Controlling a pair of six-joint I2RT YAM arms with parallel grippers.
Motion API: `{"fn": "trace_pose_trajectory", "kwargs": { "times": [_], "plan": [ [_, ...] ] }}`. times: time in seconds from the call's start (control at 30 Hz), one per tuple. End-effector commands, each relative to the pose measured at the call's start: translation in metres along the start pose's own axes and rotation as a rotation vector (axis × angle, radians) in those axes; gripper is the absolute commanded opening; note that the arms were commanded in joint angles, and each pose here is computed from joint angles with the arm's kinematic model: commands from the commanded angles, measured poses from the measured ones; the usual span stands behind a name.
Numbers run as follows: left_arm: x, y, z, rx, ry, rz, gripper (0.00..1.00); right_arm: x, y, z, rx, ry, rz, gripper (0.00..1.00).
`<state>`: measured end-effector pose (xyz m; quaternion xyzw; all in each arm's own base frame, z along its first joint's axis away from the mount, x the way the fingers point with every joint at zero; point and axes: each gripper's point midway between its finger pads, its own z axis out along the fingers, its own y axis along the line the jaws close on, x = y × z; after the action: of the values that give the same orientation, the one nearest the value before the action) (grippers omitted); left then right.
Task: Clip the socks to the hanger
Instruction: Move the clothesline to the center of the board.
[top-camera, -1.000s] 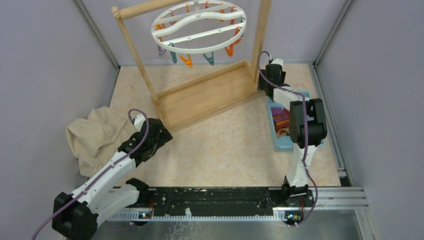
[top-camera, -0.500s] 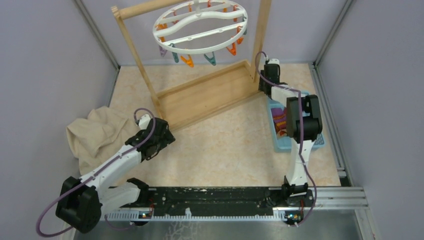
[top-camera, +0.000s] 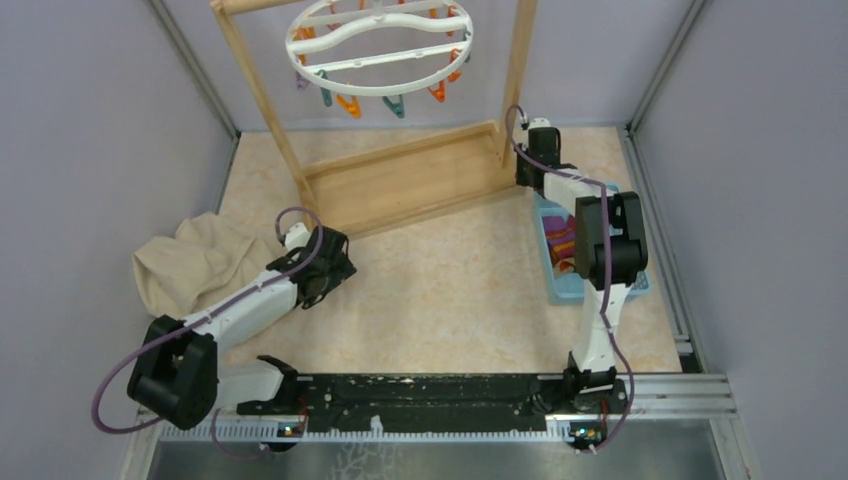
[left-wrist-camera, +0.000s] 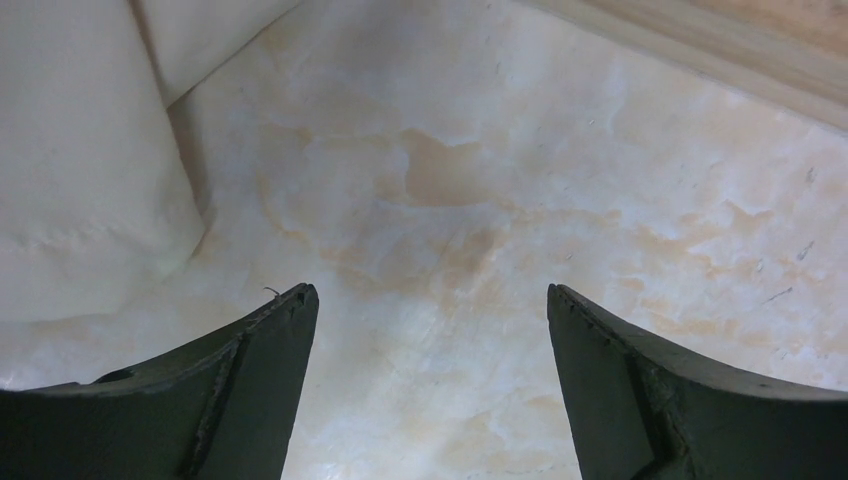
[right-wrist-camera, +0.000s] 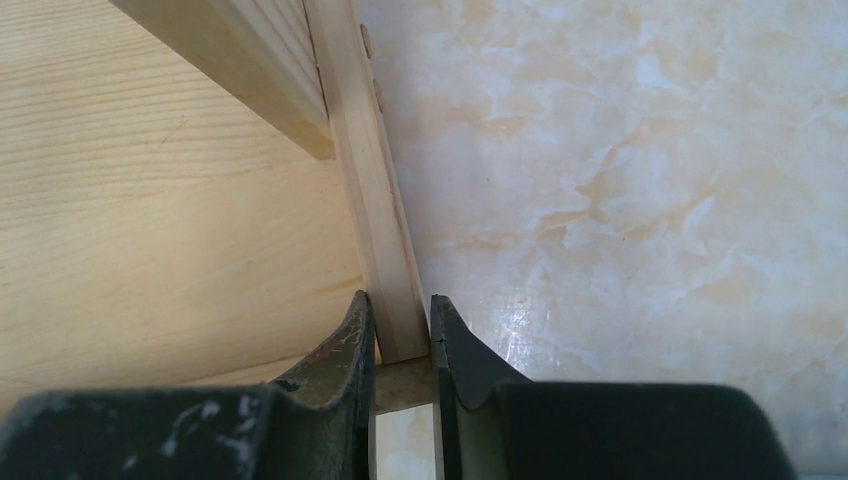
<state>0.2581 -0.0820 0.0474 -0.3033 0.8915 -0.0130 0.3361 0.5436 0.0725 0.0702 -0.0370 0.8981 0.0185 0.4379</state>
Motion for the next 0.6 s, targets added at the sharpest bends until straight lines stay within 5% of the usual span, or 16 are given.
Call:
{"fn": "trace_pose_trajectory", "kwargs": {
  "times": [0.0,0.57],
  "plan": [
    [-0.027,-0.024,0.001,-0.006,-0.071,-0.024,0.91,0.007,0.036,-0.012,-0.064,0.013,0.073,0.00],
    [-0.047,-0.038,-0.024,0.097,-0.115,-0.061,0.89,0.055,0.061,-0.065,-0.077,0.058,0.061,0.00]
  ]
}}
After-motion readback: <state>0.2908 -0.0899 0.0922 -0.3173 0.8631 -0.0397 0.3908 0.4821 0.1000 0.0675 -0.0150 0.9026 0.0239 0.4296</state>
